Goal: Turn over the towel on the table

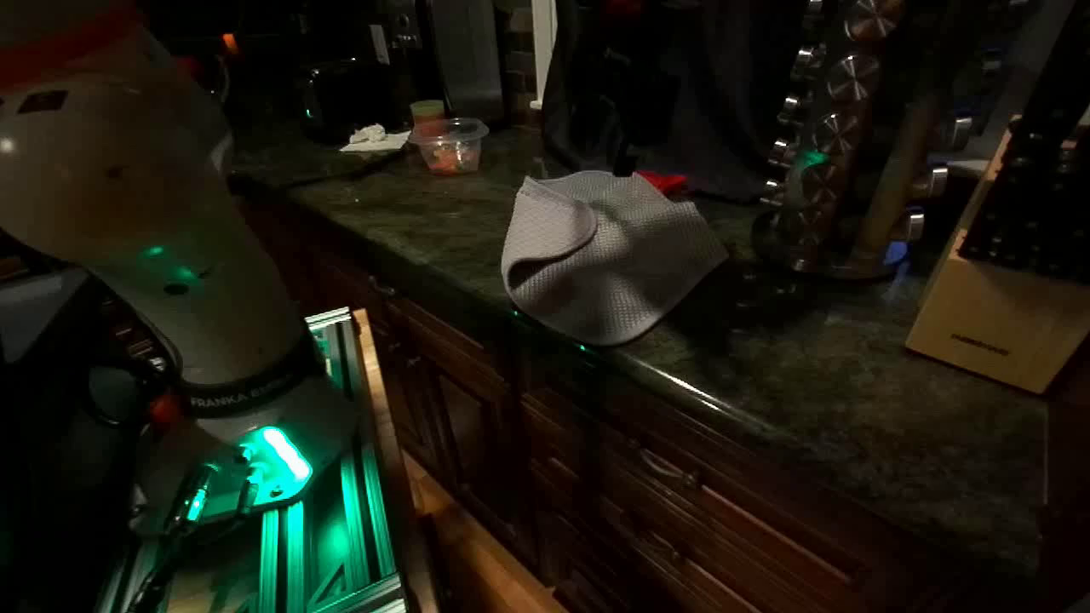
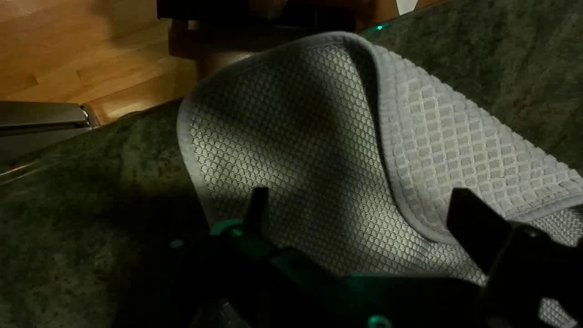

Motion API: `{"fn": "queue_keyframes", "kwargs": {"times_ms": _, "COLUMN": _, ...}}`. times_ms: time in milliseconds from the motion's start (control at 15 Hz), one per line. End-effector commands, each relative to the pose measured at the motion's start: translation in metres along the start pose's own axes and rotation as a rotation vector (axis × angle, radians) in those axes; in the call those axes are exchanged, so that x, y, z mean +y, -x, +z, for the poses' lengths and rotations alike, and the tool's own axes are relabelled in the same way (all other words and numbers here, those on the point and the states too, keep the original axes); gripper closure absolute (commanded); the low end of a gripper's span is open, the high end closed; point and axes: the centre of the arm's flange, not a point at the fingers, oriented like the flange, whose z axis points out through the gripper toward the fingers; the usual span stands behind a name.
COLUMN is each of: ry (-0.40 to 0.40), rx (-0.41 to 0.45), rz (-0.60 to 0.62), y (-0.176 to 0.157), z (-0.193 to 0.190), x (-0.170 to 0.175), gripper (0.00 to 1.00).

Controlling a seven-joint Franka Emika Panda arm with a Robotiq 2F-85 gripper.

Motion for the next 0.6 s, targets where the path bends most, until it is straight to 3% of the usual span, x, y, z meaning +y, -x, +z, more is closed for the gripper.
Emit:
{"fn": "queue_keyframes", "kwargs": {"times_ms": 0, "ry": 0.0, "rx": 0.0, "rz": 0.0, "y": 0.0, "z": 0.0, "x": 0.0, "gripper": 0.0}}
{"fn": "queue_keyframes", "kwargs": {"times_ms": 267, "ry": 0.0, "rx": 0.0, "rz": 0.0, "y": 0.0, "z": 0.0, "x": 0.0, "gripper": 0.0}}
{"fn": "queue_keyframes", "kwargs": {"times_ms": 533, "ry": 0.087, "rx": 0.086, "rz": -0.203, "y": 0.014, "z": 0.005, "x": -0.06, "gripper": 0.0}}
